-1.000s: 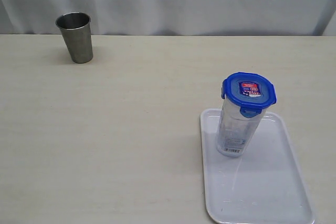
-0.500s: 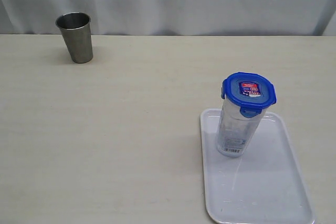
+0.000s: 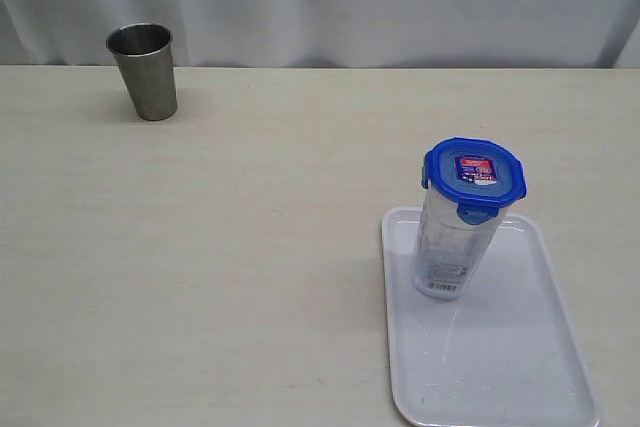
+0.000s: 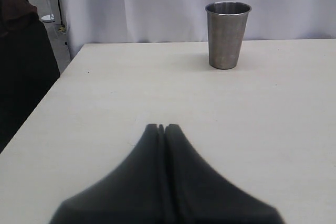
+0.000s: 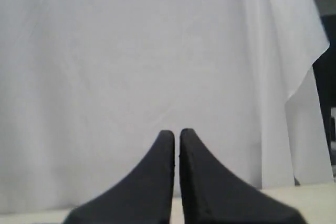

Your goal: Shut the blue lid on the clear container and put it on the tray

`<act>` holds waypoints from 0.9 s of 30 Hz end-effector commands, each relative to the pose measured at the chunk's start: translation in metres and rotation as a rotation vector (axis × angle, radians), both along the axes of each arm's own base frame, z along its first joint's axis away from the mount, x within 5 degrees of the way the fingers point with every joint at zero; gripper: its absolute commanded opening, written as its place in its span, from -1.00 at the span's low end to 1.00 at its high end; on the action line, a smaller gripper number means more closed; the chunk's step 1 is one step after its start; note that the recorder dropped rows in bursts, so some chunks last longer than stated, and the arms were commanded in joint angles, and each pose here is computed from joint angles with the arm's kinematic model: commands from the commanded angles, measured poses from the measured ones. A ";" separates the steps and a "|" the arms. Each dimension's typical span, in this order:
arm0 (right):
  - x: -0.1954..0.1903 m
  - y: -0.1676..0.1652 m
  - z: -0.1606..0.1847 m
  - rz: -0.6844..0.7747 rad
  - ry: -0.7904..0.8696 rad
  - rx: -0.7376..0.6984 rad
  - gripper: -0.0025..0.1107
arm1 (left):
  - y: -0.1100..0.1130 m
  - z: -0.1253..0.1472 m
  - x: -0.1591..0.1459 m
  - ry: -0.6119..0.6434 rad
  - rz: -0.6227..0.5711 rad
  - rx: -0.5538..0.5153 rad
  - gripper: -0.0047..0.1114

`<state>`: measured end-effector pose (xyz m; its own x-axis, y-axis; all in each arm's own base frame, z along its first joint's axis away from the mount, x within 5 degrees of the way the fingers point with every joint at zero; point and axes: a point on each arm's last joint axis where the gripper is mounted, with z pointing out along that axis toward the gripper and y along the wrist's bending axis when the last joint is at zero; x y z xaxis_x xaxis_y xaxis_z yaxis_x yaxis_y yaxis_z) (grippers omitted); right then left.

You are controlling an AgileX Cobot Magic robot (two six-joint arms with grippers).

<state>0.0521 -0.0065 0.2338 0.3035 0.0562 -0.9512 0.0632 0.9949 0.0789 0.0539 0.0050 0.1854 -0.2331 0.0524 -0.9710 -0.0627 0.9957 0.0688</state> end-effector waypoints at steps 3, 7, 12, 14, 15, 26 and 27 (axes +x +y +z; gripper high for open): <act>0.004 0.005 -0.028 0.043 0.305 -0.119 -0.88 | 0.000 -0.001 0.000 -0.002 0.001 0.001 -0.92; 0.004 0.006 -0.039 0.054 0.424 -0.127 -0.88 | 0.000 -0.001 0.000 -0.002 0.001 0.001 -0.92; 0.002 0.007 -0.049 0.069 0.535 -0.129 -0.88 | 0.000 -0.001 0.000 -0.002 0.001 0.001 -0.92; 0.002 0.007 -0.049 0.069 0.535 -0.129 -0.88 | 0.000 -0.001 0.000 -0.002 0.001 0.001 -0.92; 0.002 0.007 -0.049 0.069 0.537 -0.128 -0.88 | 0.000 -0.001 0.000 -0.002 0.001 0.001 -0.92; 0.002 0.007 -0.051 0.076 0.554 -0.075 -0.88 | 0.000 -0.001 0.000 -0.005 0.001 -0.001 -0.92; 0.002 0.007 -0.051 0.076 0.555 -0.074 -0.88 | 0.000 -0.001 0.000 -0.005 0.001 -0.001 -0.92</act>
<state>0.0541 0.0004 0.1840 -0.2431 -0.0254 -0.9697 0.0021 0.9996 -0.0268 0.0539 0.0050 0.1854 -0.2331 0.0524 -0.9710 -0.0627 0.9957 0.0688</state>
